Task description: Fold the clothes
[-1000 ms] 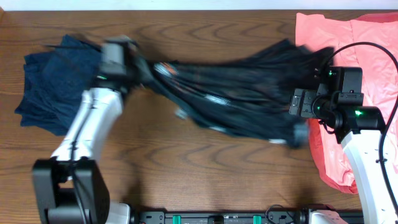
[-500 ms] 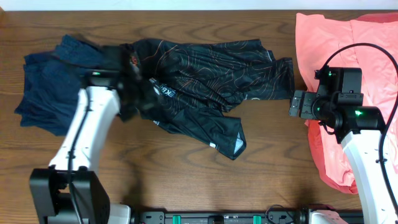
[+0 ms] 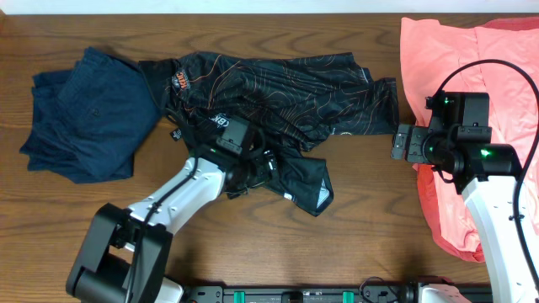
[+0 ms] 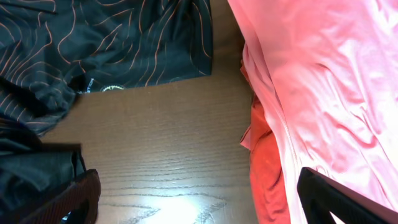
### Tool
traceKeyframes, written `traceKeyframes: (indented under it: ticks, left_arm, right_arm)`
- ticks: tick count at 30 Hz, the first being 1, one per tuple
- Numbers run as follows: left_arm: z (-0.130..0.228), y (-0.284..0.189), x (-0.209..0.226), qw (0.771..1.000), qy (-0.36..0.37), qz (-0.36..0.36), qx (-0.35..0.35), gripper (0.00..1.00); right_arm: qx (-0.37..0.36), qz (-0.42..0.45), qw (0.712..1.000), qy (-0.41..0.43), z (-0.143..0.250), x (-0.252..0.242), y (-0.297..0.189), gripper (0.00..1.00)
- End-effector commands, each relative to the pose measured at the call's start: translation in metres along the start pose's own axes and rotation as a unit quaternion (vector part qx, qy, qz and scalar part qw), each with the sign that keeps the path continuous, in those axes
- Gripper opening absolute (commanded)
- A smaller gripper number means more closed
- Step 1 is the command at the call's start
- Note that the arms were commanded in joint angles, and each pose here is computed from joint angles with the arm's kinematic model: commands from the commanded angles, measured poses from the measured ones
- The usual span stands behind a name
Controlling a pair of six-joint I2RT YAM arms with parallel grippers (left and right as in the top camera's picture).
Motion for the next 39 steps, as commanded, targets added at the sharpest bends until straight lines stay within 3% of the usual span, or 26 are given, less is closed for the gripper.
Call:
traceKeyframes:
  ticks: [1, 3, 8, 9, 10, 12, 13, 15, 17, 21, 25, 31, 34, 39]
  left_arm:
    - [-0.004, 0.010, 0.003, 0.999, -0.011, -0.025, -0.023, 0.87]
    - [-0.006, 0.015, -0.001, 0.999, -0.003, -0.021, -0.028, 0.79]
    - [0.003, 0.033, -0.001, 1.000, 0.006, -0.029, -0.009, 0.77]
    - [0.006, 0.037, 0.001, 0.999, 0.007, -0.034, -0.002, 0.72]
    - [0.008, 0.041, 0.003, 0.999, 0.006, -0.038, 0.004, 0.62]
    - [0.012, 0.045, 0.008, 0.999, 0.002, -0.048, 0.016, 0.13]
    - [0.013, 0.045, 0.011, 0.998, 0.001, -0.051, 0.020, 0.06]
    - [0.014, 0.038, 0.018, 0.998, 0.000, -0.061, 0.029, 0.06]
    - [0.016, 0.025, 0.028, 0.996, 0.003, -0.075, 0.043, 0.06]
    - [0.027, -0.025, 0.058, 0.991, -0.007, -0.109, 0.080, 0.06]
    - [0.038, -0.080, 0.091, 0.988, -0.031, -0.120, 0.091, 0.06]
    - [0.032, -0.137, 0.135, 0.987, -0.106, -0.116, 0.015, 0.06]
    - [0.027, -0.153, 0.152, 0.981, -0.150, -0.118, -0.024, 0.06]
    - [0.027, -0.162, 0.171, 0.973, -0.190, -0.123, -0.040, 0.06]
  right_arm:
    - [-0.009, 0.003, 1.000, 0.009, -0.003, -0.003, -0.004, 0.99]
    - [-0.009, 0.003, 1.000, 0.009, -0.003, -0.003, -0.004, 0.99]
    - [-0.009, 0.003, 1.000, 0.009, -0.003, -0.003, -0.004, 0.99]
    - [-0.009, 0.003, 1.000, 0.009, -0.003, -0.003, -0.004, 0.99]
    - [-0.009, 0.003, 1.000, 0.009, -0.003, -0.003, -0.004, 0.99]
    - [-0.008, 0.003, 1.000, 0.009, -0.003, -0.003, -0.004, 0.99]
    - [-0.008, 0.004, 1.000, 0.009, -0.003, -0.003, -0.004, 0.99]
    - [-0.004, 0.005, 1.000, 0.009, -0.001, -0.004, -0.003, 0.98]
    - [0.003, 0.008, 1.000, 0.007, 0.001, -0.004, -0.002, 0.90]
    - [0.032, 0.018, 0.999, 0.000, 0.007, -0.007, 0.010, 0.50]
    - [0.070, 0.032, 0.997, 0.000, 0.016, -0.010, 0.031, 0.26]
    - [0.145, 0.061, 0.988, 0.002, 0.035, -0.019, 0.068, 0.24]
    - [0.181, 0.088, 0.979, 0.016, 0.045, -0.034, 0.089, 0.15]
    - [0.194, 0.131, 0.970, 0.064, 0.043, -0.075, 0.123, 0.16]
Point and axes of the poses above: each gripper's point midway between its finger pads, its own y axis out along the fingers, its own x axis along the line the jaws close on, z = x × y, the point moved 3 cm from there along -y, back along the fingers, and after that the axes turned 12 degrees about y, right-handed, at the moved point
